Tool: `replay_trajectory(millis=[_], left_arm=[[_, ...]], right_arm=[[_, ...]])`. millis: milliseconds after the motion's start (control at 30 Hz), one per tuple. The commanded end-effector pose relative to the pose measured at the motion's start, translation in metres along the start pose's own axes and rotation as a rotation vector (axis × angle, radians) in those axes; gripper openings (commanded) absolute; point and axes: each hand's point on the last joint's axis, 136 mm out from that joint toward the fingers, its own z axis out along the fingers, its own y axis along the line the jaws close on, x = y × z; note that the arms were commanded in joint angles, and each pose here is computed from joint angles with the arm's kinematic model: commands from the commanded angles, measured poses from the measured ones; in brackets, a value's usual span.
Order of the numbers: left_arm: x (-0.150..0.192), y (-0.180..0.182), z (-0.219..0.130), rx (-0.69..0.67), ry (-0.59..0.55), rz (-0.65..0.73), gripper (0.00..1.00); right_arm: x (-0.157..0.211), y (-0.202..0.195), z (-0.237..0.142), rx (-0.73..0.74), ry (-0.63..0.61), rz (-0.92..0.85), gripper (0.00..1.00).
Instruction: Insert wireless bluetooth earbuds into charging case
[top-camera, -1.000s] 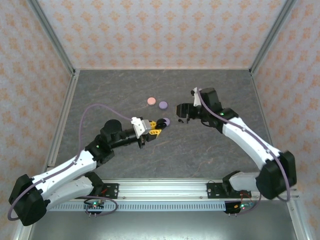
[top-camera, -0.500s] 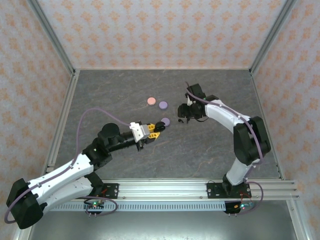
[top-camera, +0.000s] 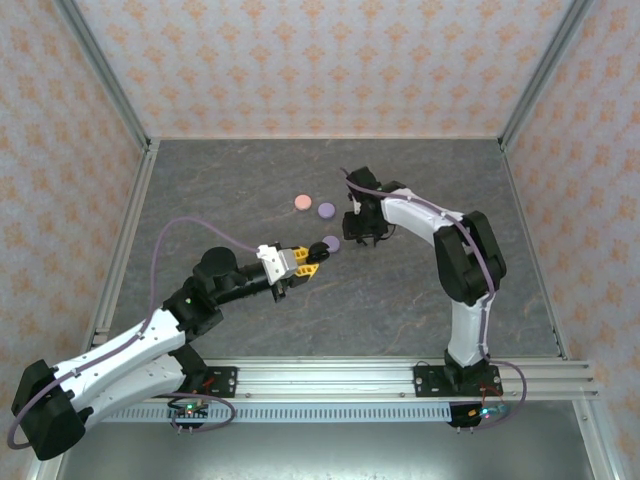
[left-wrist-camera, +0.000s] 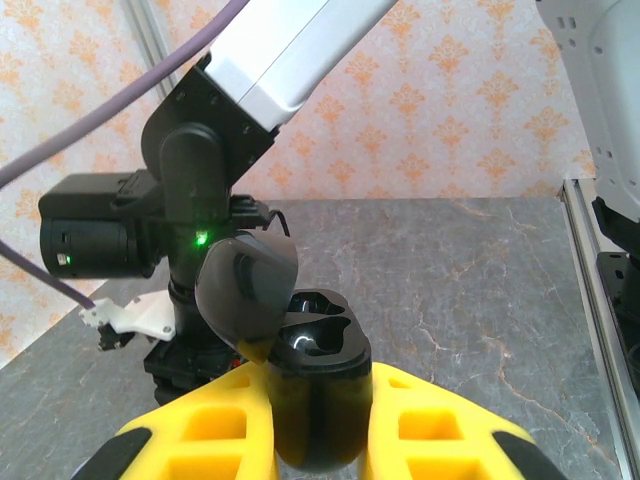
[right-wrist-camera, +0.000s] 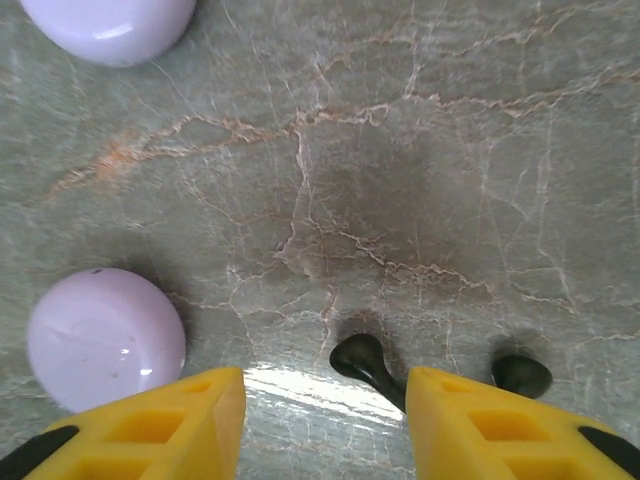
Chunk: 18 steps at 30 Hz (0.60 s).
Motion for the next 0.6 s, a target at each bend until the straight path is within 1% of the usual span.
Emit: replay_trajectory(millis=[0, 200, 400, 567], left_arm=[[0.002, -0.001, -0.003, -0.012, 0.002, 0.025, 0.00], [0.001, -0.001, -0.003, -0.012, 0.000, 0.026, 0.00], [0.002, 0.000, -0.002, -0.014, 0.004, 0.025, 0.00], [0.001, 0.000, -0.002, -0.015, 0.006, 0.024, 0.00]], right_arm=[[0.003, -0.009, 0.004, 0.069, 0.038, -0.038, 0.46], [0.004, -0.011, 0.012, 0.099, 0.064, -0.075, 0.45], [0.010, -0.009, 0.020, 0.086, 0.097, -0.097, 0.43], [0.013, -0.008, 0.026, 0.083, 0.116, -0.107, 0.38]])
